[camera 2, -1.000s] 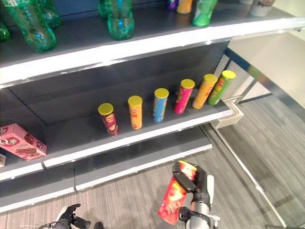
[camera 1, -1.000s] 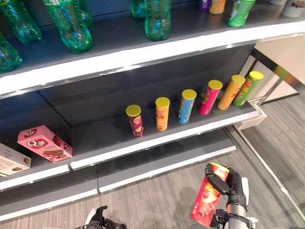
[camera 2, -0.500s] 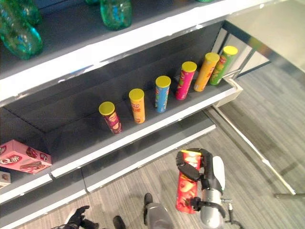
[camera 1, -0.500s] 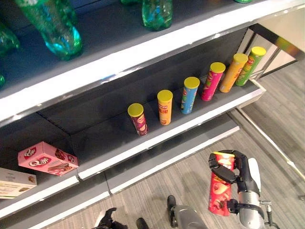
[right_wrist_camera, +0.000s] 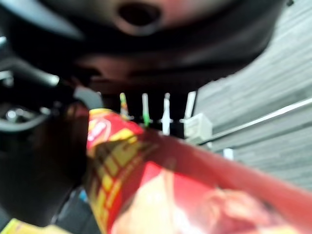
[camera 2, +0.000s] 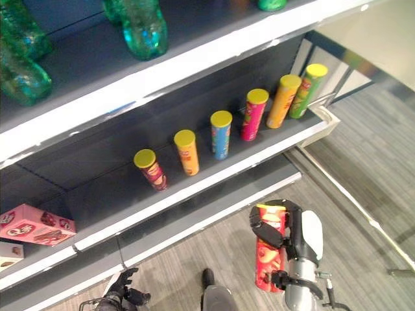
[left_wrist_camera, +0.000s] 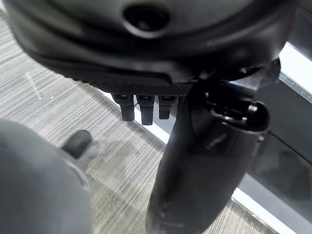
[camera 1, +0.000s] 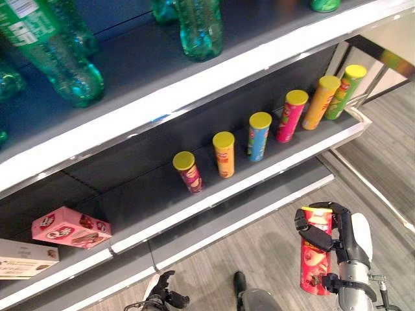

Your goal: Put the goods on the table back onto the shelves and tidy them up.

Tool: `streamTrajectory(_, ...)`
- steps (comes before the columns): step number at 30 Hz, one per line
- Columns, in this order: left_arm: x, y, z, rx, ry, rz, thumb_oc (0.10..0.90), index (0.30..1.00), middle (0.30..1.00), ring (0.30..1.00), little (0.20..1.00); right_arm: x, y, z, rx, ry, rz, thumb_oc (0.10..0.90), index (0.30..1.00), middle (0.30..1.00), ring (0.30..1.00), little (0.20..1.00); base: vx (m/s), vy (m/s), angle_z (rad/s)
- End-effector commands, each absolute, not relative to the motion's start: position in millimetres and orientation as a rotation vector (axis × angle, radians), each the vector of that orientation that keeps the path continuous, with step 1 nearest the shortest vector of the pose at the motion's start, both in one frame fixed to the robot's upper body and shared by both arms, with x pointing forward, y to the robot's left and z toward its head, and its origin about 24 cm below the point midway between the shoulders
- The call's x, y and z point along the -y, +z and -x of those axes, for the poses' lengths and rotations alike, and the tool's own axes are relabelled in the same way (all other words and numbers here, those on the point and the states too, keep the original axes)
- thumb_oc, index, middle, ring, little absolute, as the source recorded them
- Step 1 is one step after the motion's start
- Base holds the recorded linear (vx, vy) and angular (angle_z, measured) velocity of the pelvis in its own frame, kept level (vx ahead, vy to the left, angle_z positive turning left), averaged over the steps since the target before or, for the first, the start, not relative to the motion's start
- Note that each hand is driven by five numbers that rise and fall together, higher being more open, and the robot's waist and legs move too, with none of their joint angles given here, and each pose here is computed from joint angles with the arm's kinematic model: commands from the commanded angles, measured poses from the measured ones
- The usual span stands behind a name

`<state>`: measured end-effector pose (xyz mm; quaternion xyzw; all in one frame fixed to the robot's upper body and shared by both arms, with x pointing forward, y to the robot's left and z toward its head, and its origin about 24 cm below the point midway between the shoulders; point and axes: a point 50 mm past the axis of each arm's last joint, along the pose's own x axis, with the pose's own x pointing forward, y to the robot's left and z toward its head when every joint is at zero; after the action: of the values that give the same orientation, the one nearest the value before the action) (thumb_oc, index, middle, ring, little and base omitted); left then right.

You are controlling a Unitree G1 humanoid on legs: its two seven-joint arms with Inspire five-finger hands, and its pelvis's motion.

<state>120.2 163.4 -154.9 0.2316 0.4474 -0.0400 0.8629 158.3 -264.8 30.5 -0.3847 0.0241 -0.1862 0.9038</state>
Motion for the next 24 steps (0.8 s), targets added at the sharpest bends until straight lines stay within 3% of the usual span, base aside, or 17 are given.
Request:
streamTrajectory(1,-192.6,-149.5,-120.0,-0.903,-0.018,-0.575,0.8,0.9,0.9,0.9,0.9,235.1,83.4,-167.3,0.308,-0.357,0.79,0.4,0.3,0.3,0.3,0.3,-0.04,0.306,0.19)
streamTrajectory(7,-188.0,-136.3,-153.7,-0.78,0.002,-0.569,0.8,0.9,0.9,0.9,0.9,221.2,91.3,-182.0,0.397,-0.419,0.78,0.4,0.3,0.3,0.3,0.3,-0.2,0.454,-0.04)
streamTrajectory(12,-200.5,-126.8,-168.9,-0.739,0.058,-0.568,0.8,0.9,0.9,0.9,0.9,209.4,98.5,-187.2,0.461,-0.375,0.747,0.4,0.3,0.3,0.3,0.3,-0.23,0.192,-0.53)
streamTrajectory(24,-219.6,-134.0,-151.2,-0.823,0.202,-0.501,0.8,0.9,0.9,0.9,0.9,179.4,105.0,-195.0,0.579,-0.239,0.633,0.4,0.3,0.3,0.3,0.3,-0.14,-0.094,-0.26)
